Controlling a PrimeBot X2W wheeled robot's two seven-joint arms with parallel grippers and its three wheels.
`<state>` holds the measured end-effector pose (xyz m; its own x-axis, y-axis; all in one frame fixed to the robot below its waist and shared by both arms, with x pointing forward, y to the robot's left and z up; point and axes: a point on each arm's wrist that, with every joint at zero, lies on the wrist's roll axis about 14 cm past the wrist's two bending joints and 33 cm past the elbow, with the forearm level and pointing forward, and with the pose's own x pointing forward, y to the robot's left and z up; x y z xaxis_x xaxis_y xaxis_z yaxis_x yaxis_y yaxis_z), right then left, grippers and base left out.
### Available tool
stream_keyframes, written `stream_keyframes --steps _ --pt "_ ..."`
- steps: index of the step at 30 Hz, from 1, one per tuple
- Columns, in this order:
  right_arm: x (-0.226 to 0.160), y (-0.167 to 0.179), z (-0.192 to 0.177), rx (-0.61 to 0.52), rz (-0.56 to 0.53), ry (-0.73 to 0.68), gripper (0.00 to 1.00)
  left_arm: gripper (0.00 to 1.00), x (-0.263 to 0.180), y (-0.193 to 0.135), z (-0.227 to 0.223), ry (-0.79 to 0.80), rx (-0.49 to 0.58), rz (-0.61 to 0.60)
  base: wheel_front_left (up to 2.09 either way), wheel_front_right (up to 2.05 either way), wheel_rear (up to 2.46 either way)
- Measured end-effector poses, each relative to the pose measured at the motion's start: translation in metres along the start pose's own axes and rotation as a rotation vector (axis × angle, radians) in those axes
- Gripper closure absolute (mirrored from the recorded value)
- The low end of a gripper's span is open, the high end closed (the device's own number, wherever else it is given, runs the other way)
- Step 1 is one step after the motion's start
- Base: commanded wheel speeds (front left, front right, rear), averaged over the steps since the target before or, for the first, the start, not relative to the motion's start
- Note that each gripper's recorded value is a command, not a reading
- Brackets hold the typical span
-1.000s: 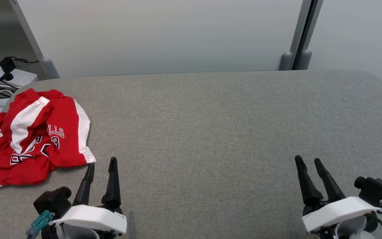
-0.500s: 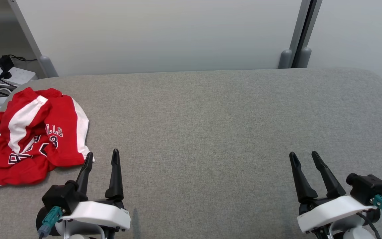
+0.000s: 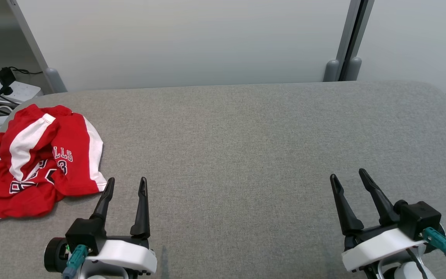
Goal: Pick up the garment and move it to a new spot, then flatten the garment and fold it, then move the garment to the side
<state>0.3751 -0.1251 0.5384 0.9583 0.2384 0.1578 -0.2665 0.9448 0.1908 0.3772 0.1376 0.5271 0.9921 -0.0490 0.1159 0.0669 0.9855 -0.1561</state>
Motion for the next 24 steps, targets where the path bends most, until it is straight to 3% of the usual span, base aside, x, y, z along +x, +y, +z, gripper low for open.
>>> stream_keyframes --steps 8,24 --pt "0.0 0.009 0.002 -0.072 0.037 -0.012 0.0 0.0 -0.001 -0.002 0.001 -0.018 0.069 -0.011 0.0 0.0 0.0" --pt "0.003 0.016 0.0 -0.076 0.062 -0.006 0.0 0.0 -0.001 0.003 0.0 -0.011 0.075 0.005 0.0 0.0 0.0"
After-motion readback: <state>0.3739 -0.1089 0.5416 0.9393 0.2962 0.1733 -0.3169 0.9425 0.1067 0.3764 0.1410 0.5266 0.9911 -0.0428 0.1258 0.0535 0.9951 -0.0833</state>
